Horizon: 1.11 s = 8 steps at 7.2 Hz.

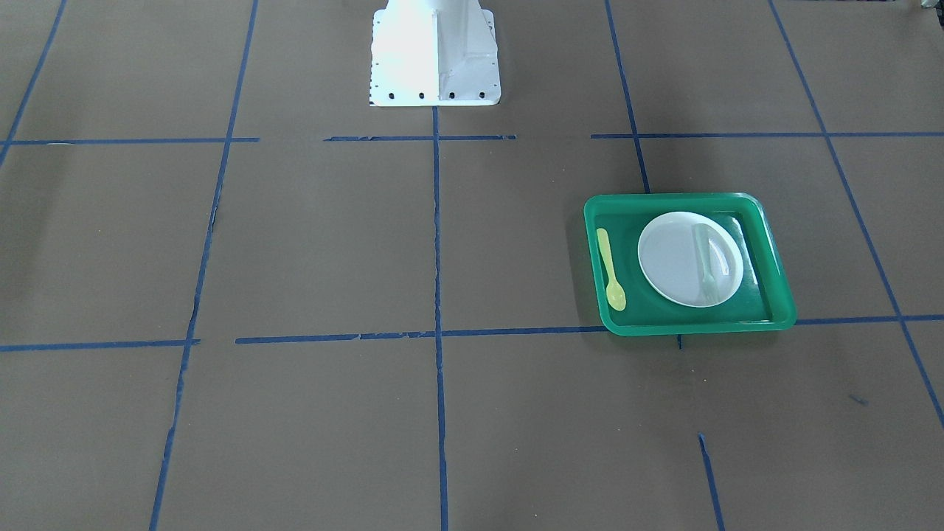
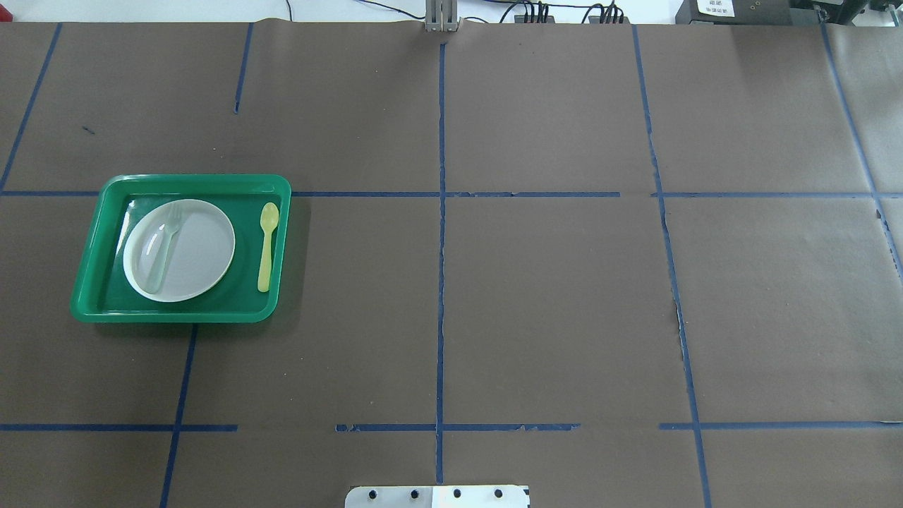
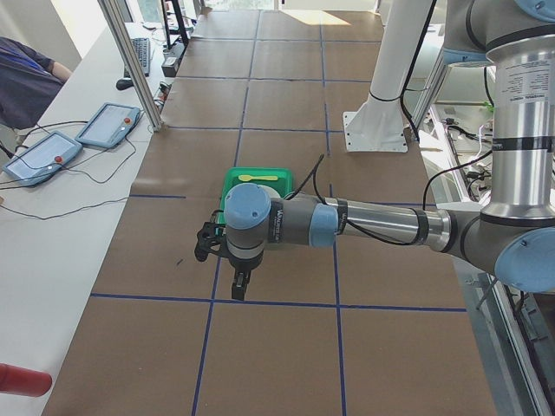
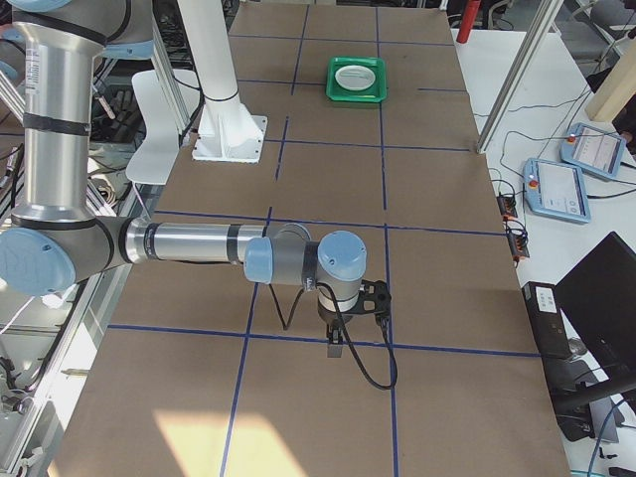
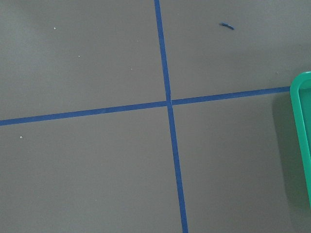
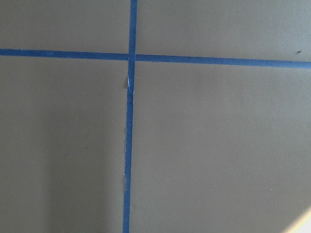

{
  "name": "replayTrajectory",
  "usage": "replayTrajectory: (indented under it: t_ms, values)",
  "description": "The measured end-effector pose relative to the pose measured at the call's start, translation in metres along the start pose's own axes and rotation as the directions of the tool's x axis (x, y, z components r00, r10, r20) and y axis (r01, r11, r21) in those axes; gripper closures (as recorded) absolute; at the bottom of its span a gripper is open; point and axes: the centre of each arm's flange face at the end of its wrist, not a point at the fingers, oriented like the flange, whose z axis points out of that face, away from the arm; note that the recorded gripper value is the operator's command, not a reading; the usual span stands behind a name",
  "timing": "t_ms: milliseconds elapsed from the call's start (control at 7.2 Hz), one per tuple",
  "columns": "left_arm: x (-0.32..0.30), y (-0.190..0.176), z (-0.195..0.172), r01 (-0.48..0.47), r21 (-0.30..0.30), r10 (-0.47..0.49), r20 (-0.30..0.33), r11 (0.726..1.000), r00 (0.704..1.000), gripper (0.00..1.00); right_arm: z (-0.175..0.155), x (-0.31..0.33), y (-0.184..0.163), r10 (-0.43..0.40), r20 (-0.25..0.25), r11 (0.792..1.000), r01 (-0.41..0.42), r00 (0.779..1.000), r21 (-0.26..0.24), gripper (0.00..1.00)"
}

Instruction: Place fork

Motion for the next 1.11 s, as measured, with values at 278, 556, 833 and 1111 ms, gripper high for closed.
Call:
replayTrajectory:
  t_ms: [278,556,833,1111]
  values:
    - [-0.002,0.001,0.003,0.005,-0.006,-0.005,-0.001,1.0,1.0,0.0,0.0,0.0,0.0,0.0,0.0,1.0,0.0,1.0,0.0,0.0]
    - [-0.003,0.0,0.005,-0.005,0.0,0.005,-0.002,1.0,1.0,0.0,0.0,0.0,0.0,0.0,0.0,1.0,0.0,1.0,0.0,0.0]
    - [-0.001,-0.001,0.01,-0.026,0.007,0.026,-0.004,1.0,1.0,0.0,0.0,0.0,0.0,0.0,0.0,1.0,0.0,1.0,0.0,0.0]
    - [0.043,-0.019,0.034,-0.089,0.0,0.089,-0.021,0.996,0.996,0.0,0.0,0.0,0.0,0.0,0.0,1.0,0.0,1.0,0.0,0.0]
